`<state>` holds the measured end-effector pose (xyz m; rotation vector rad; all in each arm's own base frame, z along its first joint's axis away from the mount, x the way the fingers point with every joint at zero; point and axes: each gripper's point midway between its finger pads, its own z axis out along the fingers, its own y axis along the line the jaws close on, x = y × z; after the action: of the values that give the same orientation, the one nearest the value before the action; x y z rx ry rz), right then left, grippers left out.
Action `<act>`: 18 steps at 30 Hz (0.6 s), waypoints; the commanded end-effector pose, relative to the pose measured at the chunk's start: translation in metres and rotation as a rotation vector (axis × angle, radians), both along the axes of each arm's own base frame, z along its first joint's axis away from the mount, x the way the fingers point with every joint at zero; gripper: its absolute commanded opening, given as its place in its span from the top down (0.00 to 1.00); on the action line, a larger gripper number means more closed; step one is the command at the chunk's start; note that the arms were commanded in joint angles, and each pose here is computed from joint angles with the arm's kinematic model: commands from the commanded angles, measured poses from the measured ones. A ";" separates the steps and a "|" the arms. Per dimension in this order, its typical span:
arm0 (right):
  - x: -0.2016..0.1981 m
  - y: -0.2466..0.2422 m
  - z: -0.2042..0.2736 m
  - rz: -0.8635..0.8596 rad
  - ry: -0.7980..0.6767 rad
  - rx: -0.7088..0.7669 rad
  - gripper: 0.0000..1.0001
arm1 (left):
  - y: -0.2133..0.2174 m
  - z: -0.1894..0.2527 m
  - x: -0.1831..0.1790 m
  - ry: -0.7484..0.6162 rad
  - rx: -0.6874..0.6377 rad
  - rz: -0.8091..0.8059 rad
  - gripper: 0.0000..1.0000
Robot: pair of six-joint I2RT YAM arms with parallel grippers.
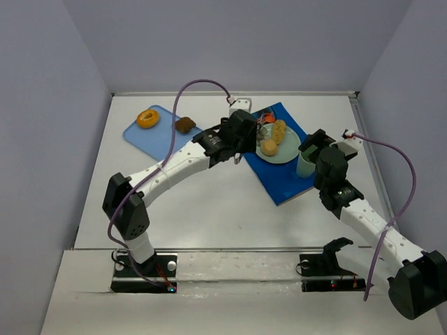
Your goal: Place the bread
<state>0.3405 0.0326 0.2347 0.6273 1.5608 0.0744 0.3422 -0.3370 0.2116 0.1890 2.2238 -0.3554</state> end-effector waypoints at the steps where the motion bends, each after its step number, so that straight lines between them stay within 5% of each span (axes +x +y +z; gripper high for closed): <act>1: 0.004 -0.004 0.025 -0.034 -0.074 0.021 0.00 | 0.072 0.039 0.017 -0.079 -0.043 0.310 0.31; 7: 0.006 -0.003 0.024 -0.034 -0.072 0.019 0.00 | 0.151 0.016 0.042 -0.024 -0.013 0.550 0.31; 18: 0.008 -0.004 0.023 -0.041 -0.064 0.011 0.00 | 0.187 -0.020 0.072 0.042 0.064 0.643 0.30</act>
<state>0.3433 0.0331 0.2273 0.6210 1.5814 0.0546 0.4029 -0.1611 0.1891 -0.4505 2.2314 0.0401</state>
